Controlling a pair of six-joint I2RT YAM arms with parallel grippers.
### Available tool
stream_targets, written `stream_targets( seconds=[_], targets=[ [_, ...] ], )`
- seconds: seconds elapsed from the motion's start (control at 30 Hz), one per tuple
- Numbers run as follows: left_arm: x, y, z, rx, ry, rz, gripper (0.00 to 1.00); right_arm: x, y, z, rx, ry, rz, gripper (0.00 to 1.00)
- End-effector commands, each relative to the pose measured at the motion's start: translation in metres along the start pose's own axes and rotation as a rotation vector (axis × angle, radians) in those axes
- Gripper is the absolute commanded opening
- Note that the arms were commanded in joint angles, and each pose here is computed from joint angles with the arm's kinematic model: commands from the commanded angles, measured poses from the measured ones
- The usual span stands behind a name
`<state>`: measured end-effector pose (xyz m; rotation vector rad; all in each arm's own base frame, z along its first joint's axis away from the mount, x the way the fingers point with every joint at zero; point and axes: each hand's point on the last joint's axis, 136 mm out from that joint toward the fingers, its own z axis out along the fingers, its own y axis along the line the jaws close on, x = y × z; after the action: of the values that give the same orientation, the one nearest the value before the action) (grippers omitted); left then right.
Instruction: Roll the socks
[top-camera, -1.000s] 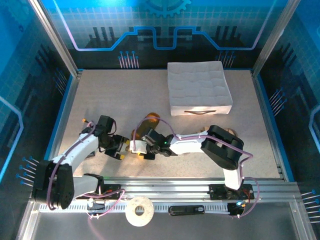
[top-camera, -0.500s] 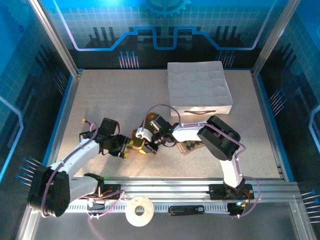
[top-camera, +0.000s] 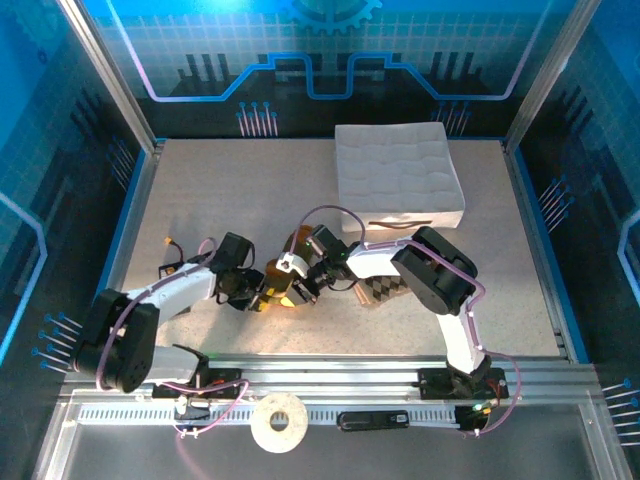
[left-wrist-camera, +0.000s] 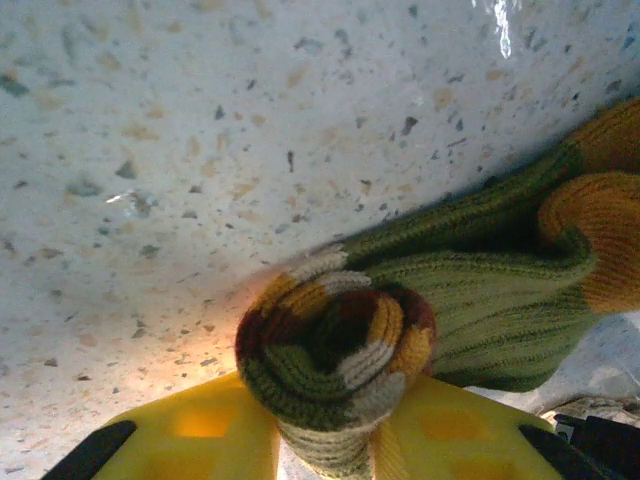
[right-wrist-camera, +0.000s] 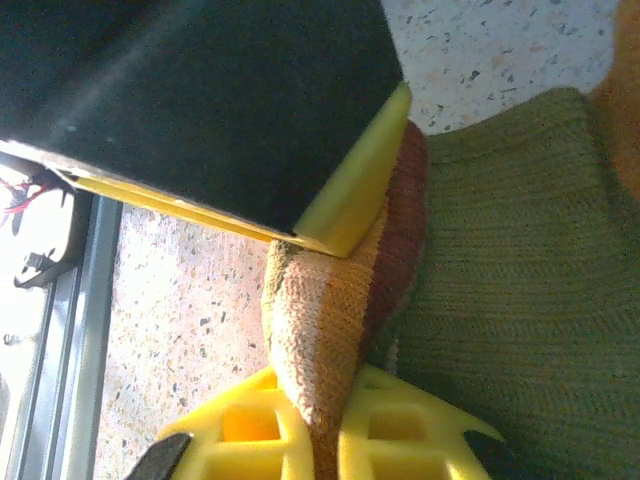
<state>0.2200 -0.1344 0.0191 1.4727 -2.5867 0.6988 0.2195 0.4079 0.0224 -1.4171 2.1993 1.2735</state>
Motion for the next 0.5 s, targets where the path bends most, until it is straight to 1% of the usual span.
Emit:
stream_targets(
  seconds=[0.0,0.1,0.2,0.23,0.3,0.37,0.47],
  targets=[
    [0.0,0.056,0.011,-0.236,-0.008,-0.021,0.27,0.063,-0.017,0.001,0.128,0.192,0.101,0.18],
    [-0.001,0.056,0.01,-0.258,-0.009,-0.022,0.26,0.037,-0.009,-0.014,0.221,0.116,-0.083,0.32],
    [-0.002,0.052,0.009,-0.266,-0.012,-0.025,0.25,0.009,-0.004,-0.037,0.423,0.004,-0.334,0.44],
    [-0.001,0.05,0.008,-0.266,-0.009,-0.024,0.25,0.004,-0.001,-0.046,0.492,-0.035,-0.419,0.49],
    [-0.001,0.047,0.008,-0.268,-0.004,-0.02,0.26,-0.009,0.008,-0.056,0.59,-0.093,-0.572,0.56],
    [0.0,0.044,0.008,-0.267,0.002,-0.014,0.25,-0.016,0.012,-0.057,0.665,-0.061,-0.667,0.57],
    [0.0,0.04,0.008,-0.265,0.009,-0.013,0.25,-0.019,0.02,-0.046,0.738,0.006,-0.819,0.57]
  ],
)
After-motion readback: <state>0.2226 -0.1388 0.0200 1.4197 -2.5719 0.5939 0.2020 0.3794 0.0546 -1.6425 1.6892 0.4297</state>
